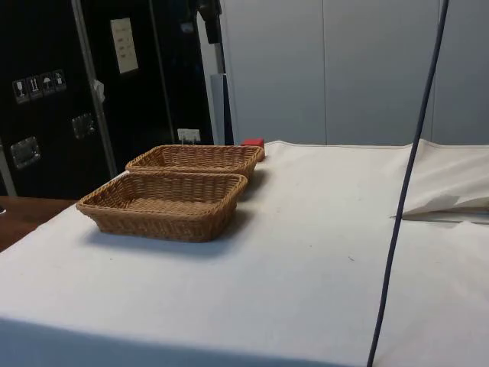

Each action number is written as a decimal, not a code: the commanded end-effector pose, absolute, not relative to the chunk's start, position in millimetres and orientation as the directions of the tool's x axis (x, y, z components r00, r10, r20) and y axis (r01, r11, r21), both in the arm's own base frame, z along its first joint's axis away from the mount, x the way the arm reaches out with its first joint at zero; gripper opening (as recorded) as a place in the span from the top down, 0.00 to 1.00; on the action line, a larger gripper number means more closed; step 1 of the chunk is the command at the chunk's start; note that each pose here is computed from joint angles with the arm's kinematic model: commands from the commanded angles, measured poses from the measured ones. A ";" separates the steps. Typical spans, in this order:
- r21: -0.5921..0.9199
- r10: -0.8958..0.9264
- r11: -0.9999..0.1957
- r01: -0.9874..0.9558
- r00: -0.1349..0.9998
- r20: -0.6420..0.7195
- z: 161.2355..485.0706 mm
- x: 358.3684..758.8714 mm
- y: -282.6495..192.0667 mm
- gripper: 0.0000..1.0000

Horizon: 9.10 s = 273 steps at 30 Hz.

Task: Pick up the red cube and place it into the right basket.

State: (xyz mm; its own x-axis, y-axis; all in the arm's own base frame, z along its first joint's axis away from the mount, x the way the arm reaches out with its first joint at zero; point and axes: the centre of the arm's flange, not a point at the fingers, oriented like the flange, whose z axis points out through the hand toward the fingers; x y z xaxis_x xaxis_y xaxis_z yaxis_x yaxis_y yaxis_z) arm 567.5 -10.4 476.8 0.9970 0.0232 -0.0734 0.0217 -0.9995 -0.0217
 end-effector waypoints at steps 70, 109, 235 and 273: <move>0.113 0.148 -0.984 0.137 0.984 0.096 399.6 560.3 -196.3 0.00; 0.093 0.063 -0.994 0.058 0.996 0.057 308.4 575.0 -294.8 0.00; -0.123 0.047 -0.990 0.062 0.992 0.114 194.8 595.8 -371.5 0.00; -0.139 0.044 -0.989 0.058 0.994 0.104 174.2 591.9 -367.9 0.97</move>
State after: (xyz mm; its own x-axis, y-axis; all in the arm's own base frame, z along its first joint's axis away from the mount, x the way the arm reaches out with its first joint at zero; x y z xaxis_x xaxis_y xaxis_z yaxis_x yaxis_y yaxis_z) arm 591.7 -367.7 176.3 0.9938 0.0435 0.1024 0.0579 -0.9882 -0.1417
